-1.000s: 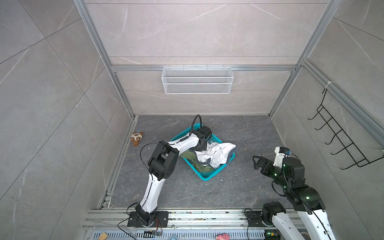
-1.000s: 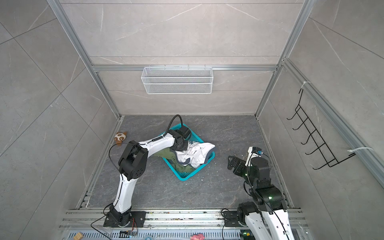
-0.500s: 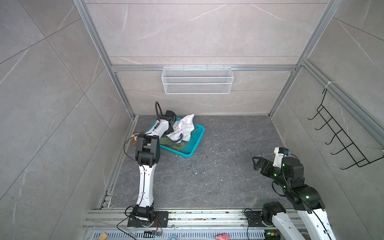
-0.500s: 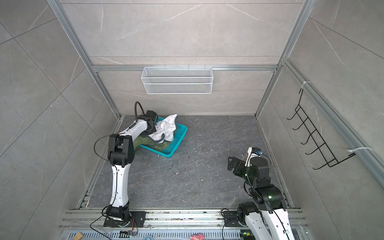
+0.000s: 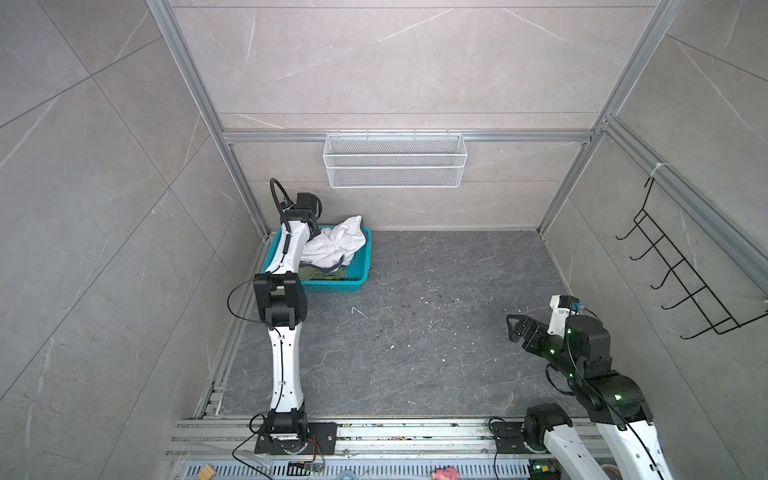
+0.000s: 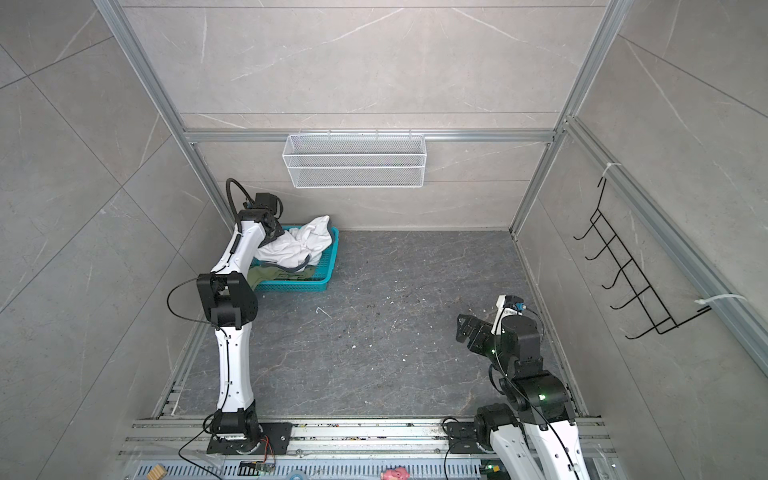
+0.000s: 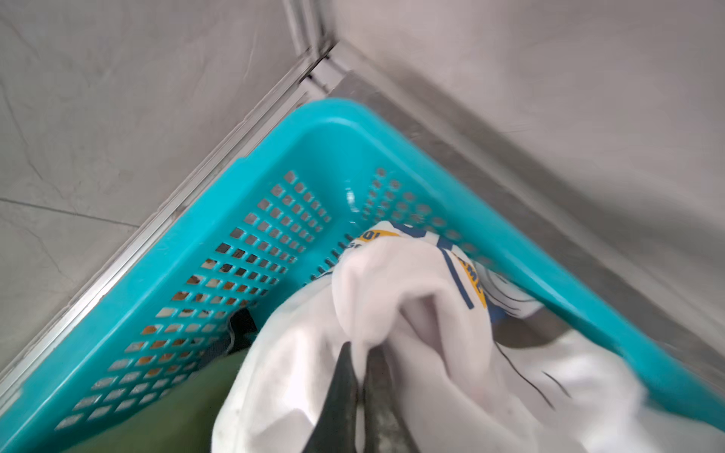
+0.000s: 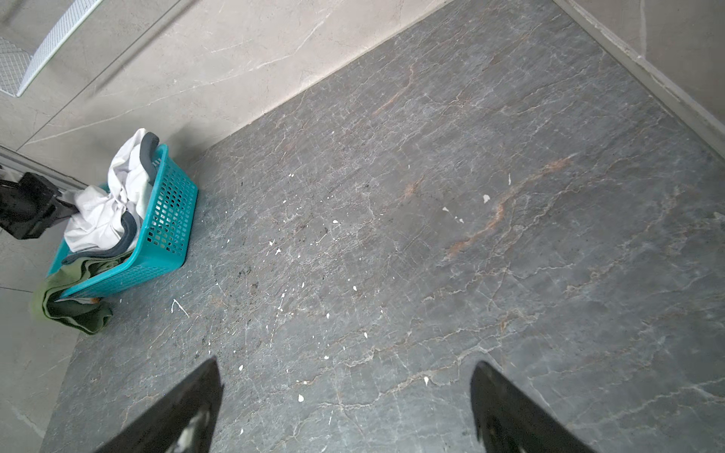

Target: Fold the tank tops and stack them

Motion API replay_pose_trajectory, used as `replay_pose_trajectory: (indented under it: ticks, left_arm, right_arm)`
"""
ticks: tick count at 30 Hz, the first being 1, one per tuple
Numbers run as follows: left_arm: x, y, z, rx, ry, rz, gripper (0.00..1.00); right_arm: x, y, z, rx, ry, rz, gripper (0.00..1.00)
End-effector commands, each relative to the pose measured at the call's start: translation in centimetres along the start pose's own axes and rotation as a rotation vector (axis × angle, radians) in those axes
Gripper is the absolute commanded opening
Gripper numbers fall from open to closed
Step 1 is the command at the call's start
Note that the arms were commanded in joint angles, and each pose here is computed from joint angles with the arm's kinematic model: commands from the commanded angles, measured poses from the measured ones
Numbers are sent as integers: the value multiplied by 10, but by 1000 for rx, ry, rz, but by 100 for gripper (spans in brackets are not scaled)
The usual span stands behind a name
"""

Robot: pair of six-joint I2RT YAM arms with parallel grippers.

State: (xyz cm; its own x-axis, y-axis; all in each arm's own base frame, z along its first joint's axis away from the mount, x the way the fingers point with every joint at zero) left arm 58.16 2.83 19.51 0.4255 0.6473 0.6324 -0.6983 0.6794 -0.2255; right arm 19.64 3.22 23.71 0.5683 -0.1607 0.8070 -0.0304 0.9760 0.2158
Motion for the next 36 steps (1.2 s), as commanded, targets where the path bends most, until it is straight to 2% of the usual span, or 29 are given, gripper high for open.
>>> replay_pose_trajectory:
  ticks: [1, 4, 8, 13, 19, 22, 25, 29, 33, 36]
  left_arm:
    - [73, -27, 138, -270, -168, 20, 0]
    - [87, -46, 224, -415, -287, -67, 0]
    - [73, -71, 335, -629, -401, -179, 0]
    - [24, -101, 460, -879, -507, -339, 0]
    - [-42, -109, 601, -1192, -660, -478, 0]
    - [-71, -105, 650, -1335, -676, -508, 0]
    - [-97, -108, 657, -1382, -616, -531, 0]
    - [-140, -127, 620, -1310, -497, -593, 0]
    - [-176, -143, 552, -1132, -363, -617, 0]
    - [-197, -141, 471, -947, -131, -579, 0]
  right_arm:
    - [5, 3, 6, 13, -15, 3, 99]
    - [5, 4, 7, 22, -18, -2, 99]
    - [4, 6, 7, 39, -28, -21, 99]
    - [6, 11, 8, 68, -43, -41, 99]
    - [5, 11, 13, 73, -55, -42, 99]
    - [6, 10, 17, 69, -62, -36, 99]
    - [7, 9, 20, 60, -70, -30, 99]
    - [6, 9, 22, 60, -71, -29, 99]
    - [3, 9, 19, 64, -57, -28, 99]
    - [2, 9, 17, 65, -44, -22, 99]
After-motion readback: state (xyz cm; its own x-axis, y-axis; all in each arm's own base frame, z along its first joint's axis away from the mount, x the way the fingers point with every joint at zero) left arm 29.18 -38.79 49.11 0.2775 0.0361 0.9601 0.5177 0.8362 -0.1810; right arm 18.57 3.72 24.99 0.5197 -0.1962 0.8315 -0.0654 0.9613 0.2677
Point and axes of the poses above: each gripper's point midway between its finger pads, its own z axis back along the fingers, its own y axis along the line the jaws close on, x = y × z, the point moved 2 cm from there along z, back along the fingers, and after that the axes turned 15 degrees about z, right-handed, at the moved point
